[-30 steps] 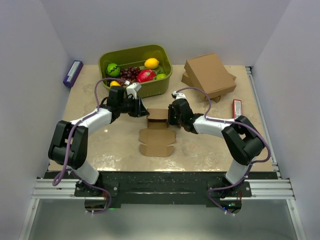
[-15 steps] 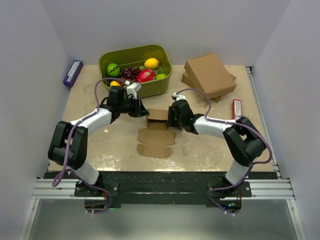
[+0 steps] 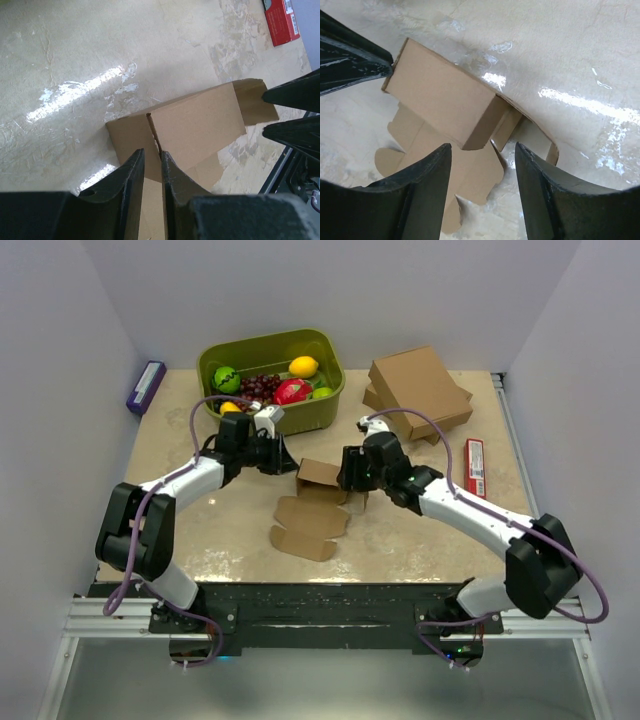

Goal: Fold the paper box

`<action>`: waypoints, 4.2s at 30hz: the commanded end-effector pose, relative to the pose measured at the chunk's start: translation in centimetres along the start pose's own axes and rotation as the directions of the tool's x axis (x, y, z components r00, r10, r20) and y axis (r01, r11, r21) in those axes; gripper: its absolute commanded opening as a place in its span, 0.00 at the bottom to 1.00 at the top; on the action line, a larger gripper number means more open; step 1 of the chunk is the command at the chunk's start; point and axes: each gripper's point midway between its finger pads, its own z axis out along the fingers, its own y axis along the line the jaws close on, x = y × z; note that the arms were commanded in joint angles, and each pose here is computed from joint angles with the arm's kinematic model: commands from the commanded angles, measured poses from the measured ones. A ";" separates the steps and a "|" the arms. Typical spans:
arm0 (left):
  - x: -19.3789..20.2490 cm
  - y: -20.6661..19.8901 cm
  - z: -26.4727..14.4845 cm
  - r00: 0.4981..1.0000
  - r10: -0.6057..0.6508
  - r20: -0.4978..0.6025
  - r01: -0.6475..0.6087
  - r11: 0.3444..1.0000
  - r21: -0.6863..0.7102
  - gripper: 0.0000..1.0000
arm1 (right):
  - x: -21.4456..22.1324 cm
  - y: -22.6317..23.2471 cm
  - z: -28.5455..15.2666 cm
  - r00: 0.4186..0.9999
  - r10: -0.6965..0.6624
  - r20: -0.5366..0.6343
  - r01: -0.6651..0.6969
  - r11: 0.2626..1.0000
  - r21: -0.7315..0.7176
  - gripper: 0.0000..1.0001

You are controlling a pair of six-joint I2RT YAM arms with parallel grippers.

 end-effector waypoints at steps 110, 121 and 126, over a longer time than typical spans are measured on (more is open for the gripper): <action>1.2 -15.8 -1.8 0.903 0.300 0.306 -0.322 0.946 0.022 0.44 | 2.9 -4.6 -0.9 0.973 -0.090 -0.212 0.130 0.974 0.186 0.00; 8.3 -14.7 2.5 0.949 0.243 0.203 -0.269 0.957 0.112 0.27 | 3.0 -4.7 -0.8 0.973 -0.084 -0.217 0.126 0.974 0.189 0.00; 10.3 -13.8 4.5 0.957 0.241 0.163 -0.262 0.957 0.122 0.21 | 2.9 -4.9 -0.9 0.973 -0.080 -0.215 0.124 0.973 0.196 0.00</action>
